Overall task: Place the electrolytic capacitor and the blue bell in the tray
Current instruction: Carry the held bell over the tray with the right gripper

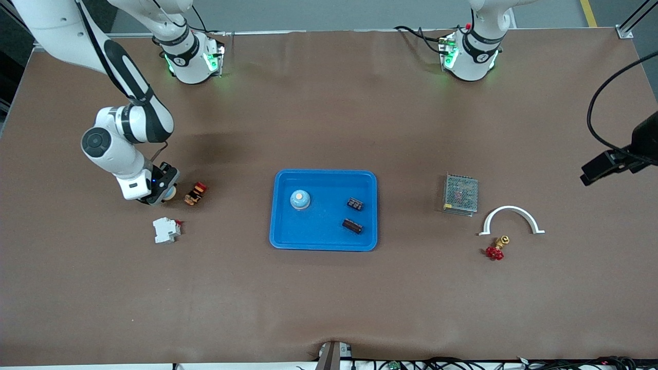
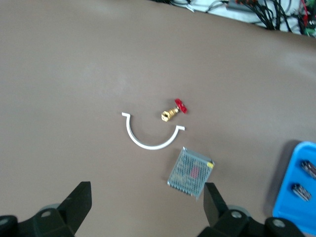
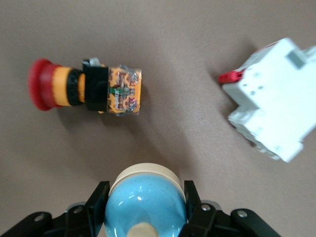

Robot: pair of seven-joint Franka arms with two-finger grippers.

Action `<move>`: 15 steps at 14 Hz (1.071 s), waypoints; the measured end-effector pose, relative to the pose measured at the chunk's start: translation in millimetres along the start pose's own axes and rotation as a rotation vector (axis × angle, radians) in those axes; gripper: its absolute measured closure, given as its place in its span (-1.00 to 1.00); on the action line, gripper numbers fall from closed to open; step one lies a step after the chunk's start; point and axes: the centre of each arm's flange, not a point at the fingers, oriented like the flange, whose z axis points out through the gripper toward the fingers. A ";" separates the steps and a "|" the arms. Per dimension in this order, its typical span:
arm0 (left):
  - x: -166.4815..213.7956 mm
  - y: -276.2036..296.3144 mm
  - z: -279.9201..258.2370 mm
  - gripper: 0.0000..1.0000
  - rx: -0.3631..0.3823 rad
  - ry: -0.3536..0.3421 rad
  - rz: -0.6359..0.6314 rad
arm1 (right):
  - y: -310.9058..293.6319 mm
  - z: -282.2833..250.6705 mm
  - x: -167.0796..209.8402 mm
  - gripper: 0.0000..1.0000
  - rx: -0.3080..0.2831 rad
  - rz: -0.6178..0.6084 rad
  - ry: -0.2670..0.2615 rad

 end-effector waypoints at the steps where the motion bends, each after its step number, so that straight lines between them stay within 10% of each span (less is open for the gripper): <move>1: -7.9 -0.4 -1.7 -1.00 0.002 -0.009 0.002 | 1.8 -17.2 5.3 -0.31 0.029 0.025 0.002; 7: -54.0 -15.0 -11.3 -1.00 0.037 -0.040 0.010 | 14.5 -150.7 74.4 -0.31 0.227 0.226 -0.021; 15: -63.9 -43.0 -10.6 -1.00 -0.001 -0.090 0.121 | -105.2 -236.7 270.2 -0.31 0.147 0.553 0.026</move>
